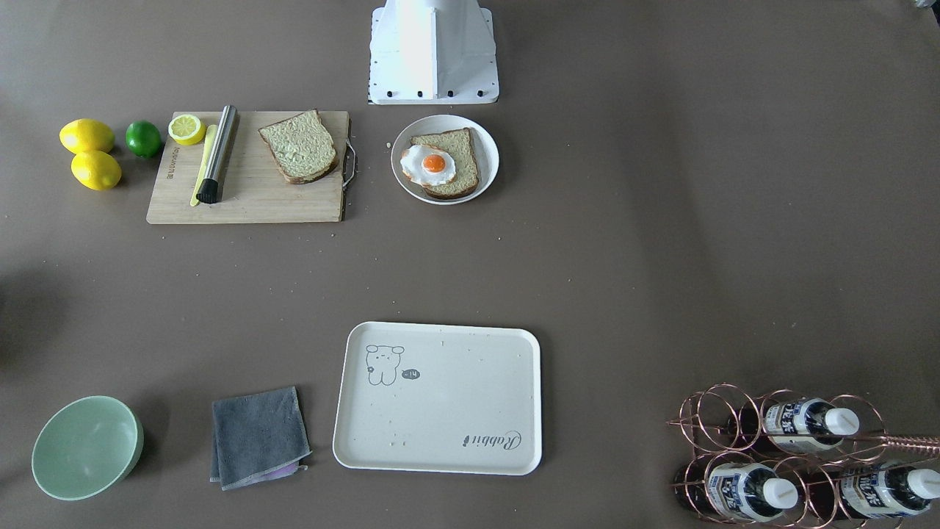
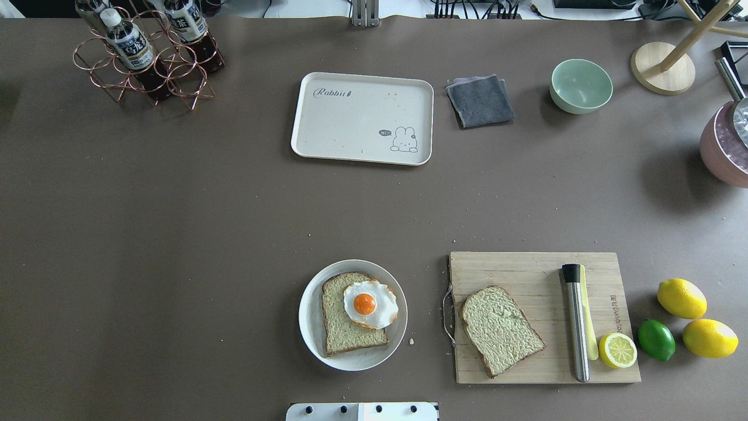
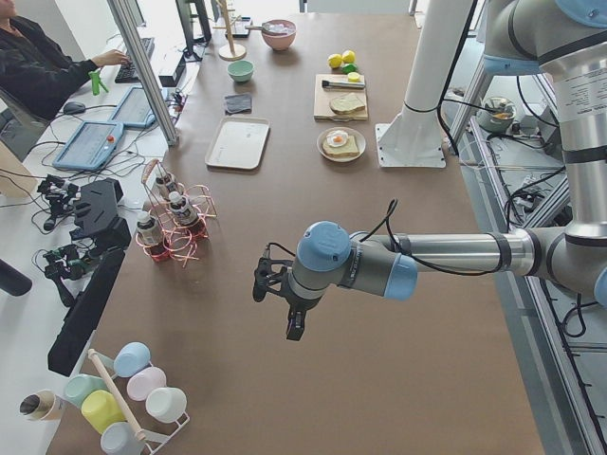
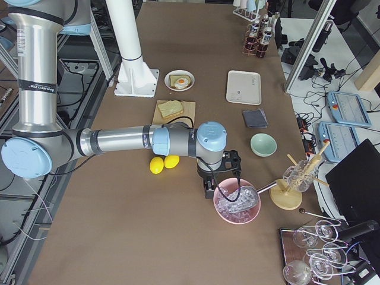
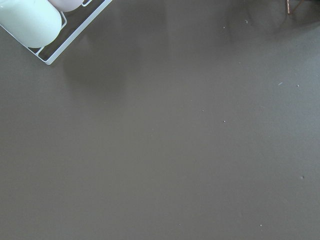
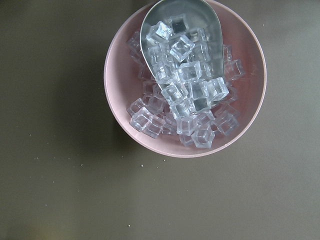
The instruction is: Make sandwich and place on tray
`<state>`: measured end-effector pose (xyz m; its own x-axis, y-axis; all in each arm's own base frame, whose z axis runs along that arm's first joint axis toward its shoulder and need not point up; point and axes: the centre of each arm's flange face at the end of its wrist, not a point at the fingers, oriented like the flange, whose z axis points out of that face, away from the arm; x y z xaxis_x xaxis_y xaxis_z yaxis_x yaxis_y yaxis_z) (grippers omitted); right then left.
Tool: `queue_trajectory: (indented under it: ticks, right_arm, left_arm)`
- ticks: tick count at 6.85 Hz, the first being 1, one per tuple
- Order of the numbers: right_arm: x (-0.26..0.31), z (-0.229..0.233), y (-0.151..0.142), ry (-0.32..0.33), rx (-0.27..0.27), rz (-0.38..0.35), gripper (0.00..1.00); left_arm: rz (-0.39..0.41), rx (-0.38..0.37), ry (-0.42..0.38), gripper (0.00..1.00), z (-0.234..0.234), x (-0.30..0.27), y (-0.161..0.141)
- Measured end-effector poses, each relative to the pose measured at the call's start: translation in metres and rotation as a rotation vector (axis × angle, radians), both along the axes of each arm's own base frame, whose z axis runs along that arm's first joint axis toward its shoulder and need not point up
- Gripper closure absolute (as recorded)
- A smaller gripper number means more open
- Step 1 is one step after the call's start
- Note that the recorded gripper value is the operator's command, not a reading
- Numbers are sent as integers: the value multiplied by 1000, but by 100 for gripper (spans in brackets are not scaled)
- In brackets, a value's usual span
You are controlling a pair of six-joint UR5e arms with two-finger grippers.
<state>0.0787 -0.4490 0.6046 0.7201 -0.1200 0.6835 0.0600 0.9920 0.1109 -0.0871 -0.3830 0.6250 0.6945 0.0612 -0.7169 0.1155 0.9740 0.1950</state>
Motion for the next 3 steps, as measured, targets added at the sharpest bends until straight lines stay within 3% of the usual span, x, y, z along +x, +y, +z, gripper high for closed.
queue_trajectory:
  ticks: [3]
  right_arm:
    - [3,3,7,-2,1,7,0]
  left_arm:
    - [0,1,0,3,1,0,2]
